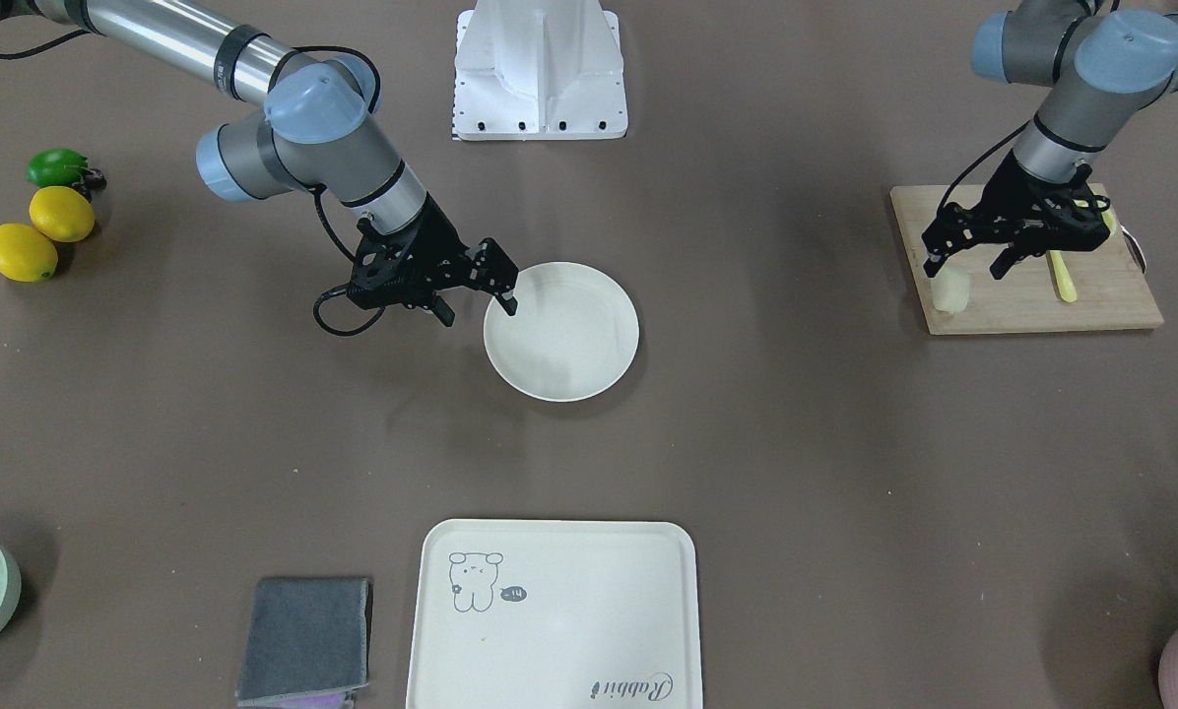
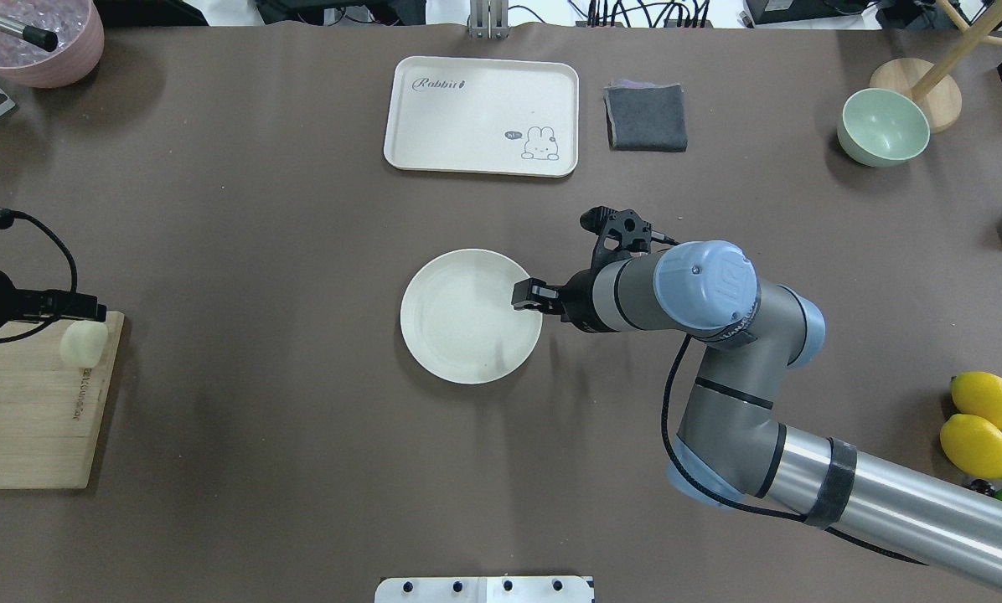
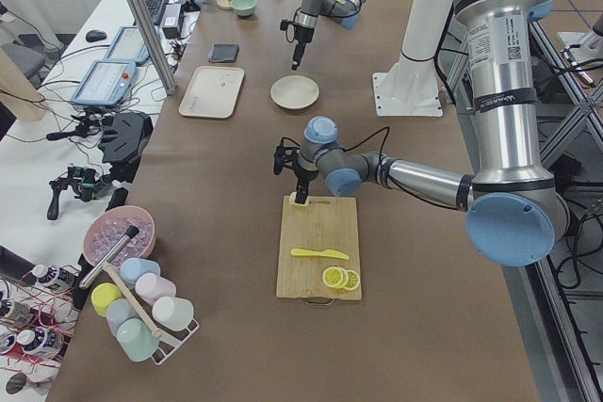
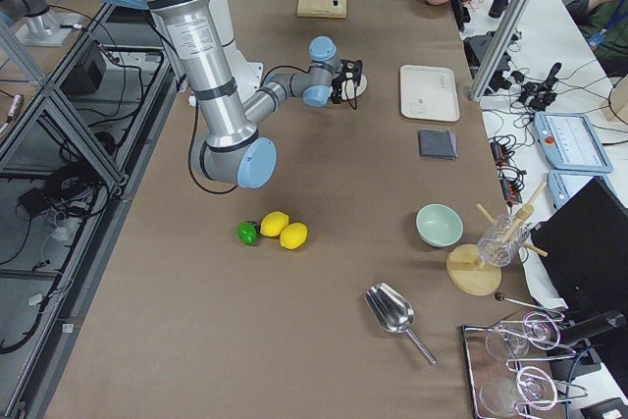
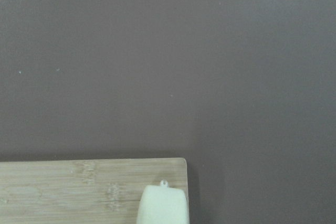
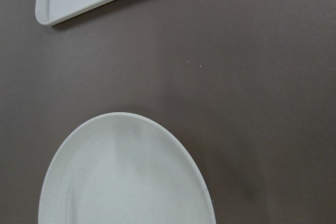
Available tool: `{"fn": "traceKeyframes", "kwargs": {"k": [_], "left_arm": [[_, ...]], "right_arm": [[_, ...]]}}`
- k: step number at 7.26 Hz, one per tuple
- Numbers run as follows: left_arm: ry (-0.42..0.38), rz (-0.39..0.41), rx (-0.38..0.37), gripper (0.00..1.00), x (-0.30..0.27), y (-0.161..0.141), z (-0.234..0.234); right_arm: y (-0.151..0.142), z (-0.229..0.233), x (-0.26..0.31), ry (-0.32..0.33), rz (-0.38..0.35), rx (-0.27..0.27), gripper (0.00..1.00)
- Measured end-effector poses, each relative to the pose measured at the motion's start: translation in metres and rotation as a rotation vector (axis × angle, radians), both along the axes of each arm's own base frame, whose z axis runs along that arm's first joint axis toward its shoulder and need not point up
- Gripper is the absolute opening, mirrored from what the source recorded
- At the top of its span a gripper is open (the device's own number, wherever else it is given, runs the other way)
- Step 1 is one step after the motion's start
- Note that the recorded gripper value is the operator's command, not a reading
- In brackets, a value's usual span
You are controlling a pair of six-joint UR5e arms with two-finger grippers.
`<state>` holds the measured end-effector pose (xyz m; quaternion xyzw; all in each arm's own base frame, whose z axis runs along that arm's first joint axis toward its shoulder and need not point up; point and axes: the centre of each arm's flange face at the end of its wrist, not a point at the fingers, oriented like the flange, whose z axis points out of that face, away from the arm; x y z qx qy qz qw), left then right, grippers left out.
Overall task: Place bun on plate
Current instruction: 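Open the right gripper off the plate while the left gripper reaches toward the bun, then grasp the pale bun with the left gripper while the right arm retracts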
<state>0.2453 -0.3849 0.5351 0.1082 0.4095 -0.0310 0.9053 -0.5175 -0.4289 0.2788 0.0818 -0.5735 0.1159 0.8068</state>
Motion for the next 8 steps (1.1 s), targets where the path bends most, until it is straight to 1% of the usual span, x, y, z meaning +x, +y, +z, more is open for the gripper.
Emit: {"fn": "traceKeyframes", "kwargs": {"k": [1, 3, 4, 6, 8], "left_arm": [[-0.013, 0.011, 0.006, 0.97, 0.002, 0.005, 0.004], [-0.030, 0.042, 0.030, 0.85, 0.005, 0.009, 0.008], [-0.035, 0.053, 0.040, 0.83, 0.006, 0.009, 0.009], [-0.043, 0.066, 0.051, 0.82, 0.006, 0.009, 0.012], [-0.045, 0.067, 0.052, 0.81, 0.007, 0.009, 0.013]], "right_arm": [[-0.008, -0.003, 0.010, -0.009, -0.005, -0.006, 1.00], [-0.025, -0.004, 0.034, -0.017, -0.020, -0.029, 1.00], [-0.033, -0.007, 0.050, -0.017, -0.032, -0.047, 1.00], [-0.039, -0.018, 0.082, -0.005, -0.050, -0.081, 1.00], [-0.048, -0.013, 0.112, 0.005, -0.056, -0.109, 1.00]]}}
